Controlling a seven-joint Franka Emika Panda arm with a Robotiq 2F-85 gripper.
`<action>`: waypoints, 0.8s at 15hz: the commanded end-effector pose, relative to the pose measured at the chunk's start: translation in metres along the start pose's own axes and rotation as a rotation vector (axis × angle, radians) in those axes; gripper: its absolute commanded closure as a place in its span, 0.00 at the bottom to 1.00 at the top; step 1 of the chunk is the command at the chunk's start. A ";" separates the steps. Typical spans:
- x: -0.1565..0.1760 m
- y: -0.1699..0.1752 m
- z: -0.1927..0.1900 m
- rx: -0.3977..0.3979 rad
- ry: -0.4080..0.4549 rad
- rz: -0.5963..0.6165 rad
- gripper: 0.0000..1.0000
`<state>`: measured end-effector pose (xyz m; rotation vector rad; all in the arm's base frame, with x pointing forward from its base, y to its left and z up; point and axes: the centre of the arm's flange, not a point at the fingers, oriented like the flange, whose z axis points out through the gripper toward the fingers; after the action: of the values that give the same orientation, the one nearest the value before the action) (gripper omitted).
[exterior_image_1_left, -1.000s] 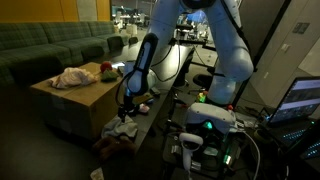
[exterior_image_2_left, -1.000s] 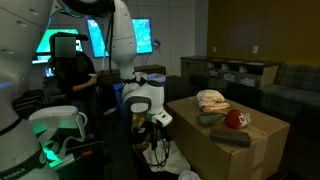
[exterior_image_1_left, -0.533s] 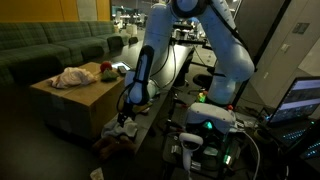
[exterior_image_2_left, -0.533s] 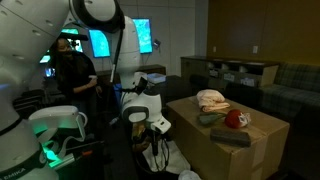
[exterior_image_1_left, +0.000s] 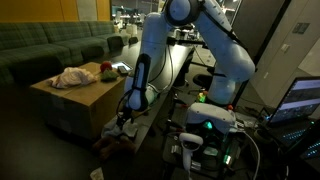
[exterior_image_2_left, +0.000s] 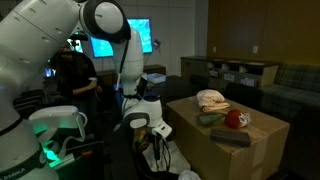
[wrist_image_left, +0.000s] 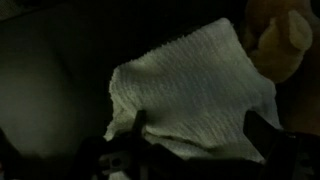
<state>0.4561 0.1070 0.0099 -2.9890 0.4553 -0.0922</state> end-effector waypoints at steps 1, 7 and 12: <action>0.005 0.001 0.016 -0.016 0.028 0.013 0.00; 0.008 0.010 0.031 -0.037 0.011 0.047 0.00; 0.014 0.015 0.034 -0.054 0.017 0.066 0.12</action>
<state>0.4617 0.0950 -0.0137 -3.0085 0.5294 -0.0849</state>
